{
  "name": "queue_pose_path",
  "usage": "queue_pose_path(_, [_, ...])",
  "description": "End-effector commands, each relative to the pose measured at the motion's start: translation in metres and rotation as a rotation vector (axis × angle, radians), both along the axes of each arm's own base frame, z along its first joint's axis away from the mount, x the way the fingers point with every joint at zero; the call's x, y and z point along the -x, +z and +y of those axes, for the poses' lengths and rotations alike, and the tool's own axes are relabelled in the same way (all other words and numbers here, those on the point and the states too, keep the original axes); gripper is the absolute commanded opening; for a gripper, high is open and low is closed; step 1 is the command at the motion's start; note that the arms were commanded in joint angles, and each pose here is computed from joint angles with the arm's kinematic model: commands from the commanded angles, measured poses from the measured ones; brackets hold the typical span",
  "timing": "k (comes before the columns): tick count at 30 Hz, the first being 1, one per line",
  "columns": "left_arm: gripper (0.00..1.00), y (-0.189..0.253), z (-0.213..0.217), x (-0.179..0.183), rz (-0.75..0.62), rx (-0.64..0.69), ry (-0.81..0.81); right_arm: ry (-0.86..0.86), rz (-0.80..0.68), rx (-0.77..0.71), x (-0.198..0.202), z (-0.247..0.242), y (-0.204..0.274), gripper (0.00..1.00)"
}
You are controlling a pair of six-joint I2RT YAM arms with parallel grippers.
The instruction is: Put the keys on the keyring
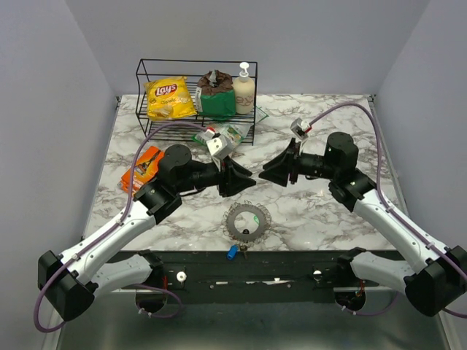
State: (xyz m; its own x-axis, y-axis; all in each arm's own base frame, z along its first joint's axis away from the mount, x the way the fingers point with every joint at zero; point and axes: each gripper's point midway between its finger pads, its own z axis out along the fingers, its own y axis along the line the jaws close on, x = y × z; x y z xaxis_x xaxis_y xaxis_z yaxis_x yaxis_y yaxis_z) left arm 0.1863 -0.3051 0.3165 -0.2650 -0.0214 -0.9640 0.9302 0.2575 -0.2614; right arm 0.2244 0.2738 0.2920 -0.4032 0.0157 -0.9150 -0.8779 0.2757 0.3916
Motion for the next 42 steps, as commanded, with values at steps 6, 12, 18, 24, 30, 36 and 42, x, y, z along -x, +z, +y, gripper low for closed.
queue_pose_path(6, [0.61, -0.052, 0.001, -0.011, 0.140, -0.055, 0.078, -0.136, 0.200, 0.188, 0.004, -0.023, -0.101, 0.55])
queue_pose_path(12, [0.69, -0.096, -0.002, -0.016, 0.280, -0.092, 0.125, -0.157, 0.362, 0.261, 0.023, -0.035, -0.153, 0.57])
queue_pose_path(18, [0.72, -0.134, -0.006, -0.018, 0.423, -0.118, 0.152, -0.220, 0.476, 0.349, 0.037, -0.050, -0.187, 0.56])
queue_pose_path(24, [0.79, -0.152, -0.011, -0.015, 0.478, -0.127, 0.131, -0.228, 0.629, 0.463, 0.067, -0.059, -0.222, 0.53])
queue_pose_path(30, [0.79, -0.153, -0.010, -0.016, 0.472, -0.129, 0.134, -0.210, 0.706, 0.490, 0.088, -0.052, -0.238, 0.47])
queue_pose_path(36, [0.79, -0.153, -0.009, -0.015, 0.470, -0.126, 0.138, -0.202, 0.726, 0.515, 0.089, -0.046, -0.250, 0.44])
queue_pose_path(42, [0.79, -0.156, -0.008, -0.013, 0.468, -0.141, 0.134, -0.187, 0.725, 0.509, 0.082, -0.038, -0.252, 0.43])
